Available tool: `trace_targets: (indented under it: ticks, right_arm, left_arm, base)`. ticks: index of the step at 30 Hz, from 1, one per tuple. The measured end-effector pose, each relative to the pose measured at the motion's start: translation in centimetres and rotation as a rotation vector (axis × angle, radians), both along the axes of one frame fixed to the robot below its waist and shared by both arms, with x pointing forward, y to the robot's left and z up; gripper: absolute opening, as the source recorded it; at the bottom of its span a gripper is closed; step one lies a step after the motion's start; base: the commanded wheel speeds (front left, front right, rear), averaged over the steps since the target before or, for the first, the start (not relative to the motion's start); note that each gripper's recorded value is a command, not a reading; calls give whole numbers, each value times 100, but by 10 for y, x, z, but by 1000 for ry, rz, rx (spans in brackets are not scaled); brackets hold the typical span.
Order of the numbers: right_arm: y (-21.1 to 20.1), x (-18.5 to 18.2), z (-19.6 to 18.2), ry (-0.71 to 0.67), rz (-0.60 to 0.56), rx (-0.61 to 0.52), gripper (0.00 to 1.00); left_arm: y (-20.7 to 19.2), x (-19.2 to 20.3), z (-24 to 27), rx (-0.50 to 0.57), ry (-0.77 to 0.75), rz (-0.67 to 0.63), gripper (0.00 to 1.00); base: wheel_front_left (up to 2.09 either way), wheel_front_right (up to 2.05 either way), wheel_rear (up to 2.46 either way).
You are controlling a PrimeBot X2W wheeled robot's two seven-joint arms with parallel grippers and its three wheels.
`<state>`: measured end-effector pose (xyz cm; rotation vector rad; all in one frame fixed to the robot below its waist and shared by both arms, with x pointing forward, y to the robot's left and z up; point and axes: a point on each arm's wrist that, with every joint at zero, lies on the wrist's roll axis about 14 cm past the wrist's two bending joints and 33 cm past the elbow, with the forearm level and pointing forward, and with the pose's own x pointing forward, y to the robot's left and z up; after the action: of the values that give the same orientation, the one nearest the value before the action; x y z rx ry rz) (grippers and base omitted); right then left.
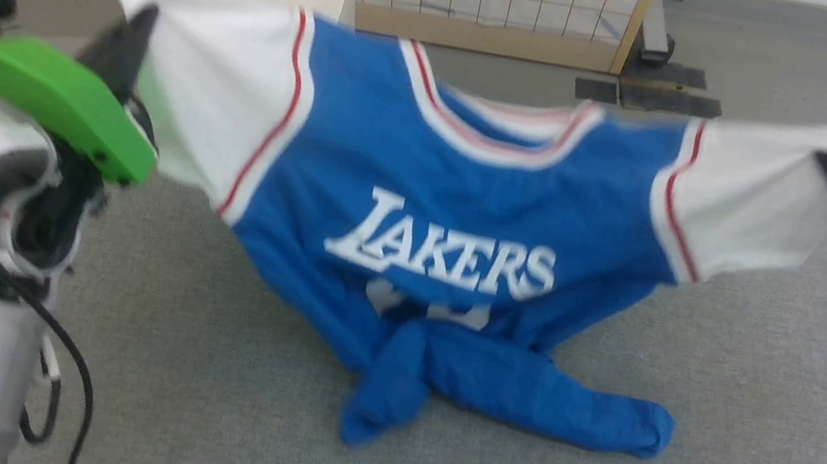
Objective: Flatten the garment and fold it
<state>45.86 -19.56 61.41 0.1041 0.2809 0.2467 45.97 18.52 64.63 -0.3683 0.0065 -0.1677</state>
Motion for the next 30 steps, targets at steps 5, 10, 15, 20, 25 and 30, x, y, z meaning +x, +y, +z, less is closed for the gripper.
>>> trace_targets:
  ticks: [5,10,15,20,25,30]
  right_arm:
    - [-14,-1,68,-157,-13,6,0]
    - [-21,-7,120,-282,-14,32,0]
    - [-25,-9,152,-357,-17,26,0]
    - [-27,1,161,-366,-24,29,0]
    - [-29,29,164,-350,-46,6,0]
    - [-23,71,168,-339,-55,-11,0]
  left_arm:
    - [2,-2,71,37,-186,1,0]
    - [3,-6,131,70,-339,2,0]
    - [3,-4,163,103,-409,10,0]
    - [1,12,165,138,-388,10,0]
    - [-3,45,157,201,-330,-3,0]
    - [-4,88,154,263,-311,21,0]
  base:
    - [0,0,0]
    - [0,0,0]
    - [0,0,0]
    - [0,0,0]
    - [0,0,0]
    - [0,0,0]
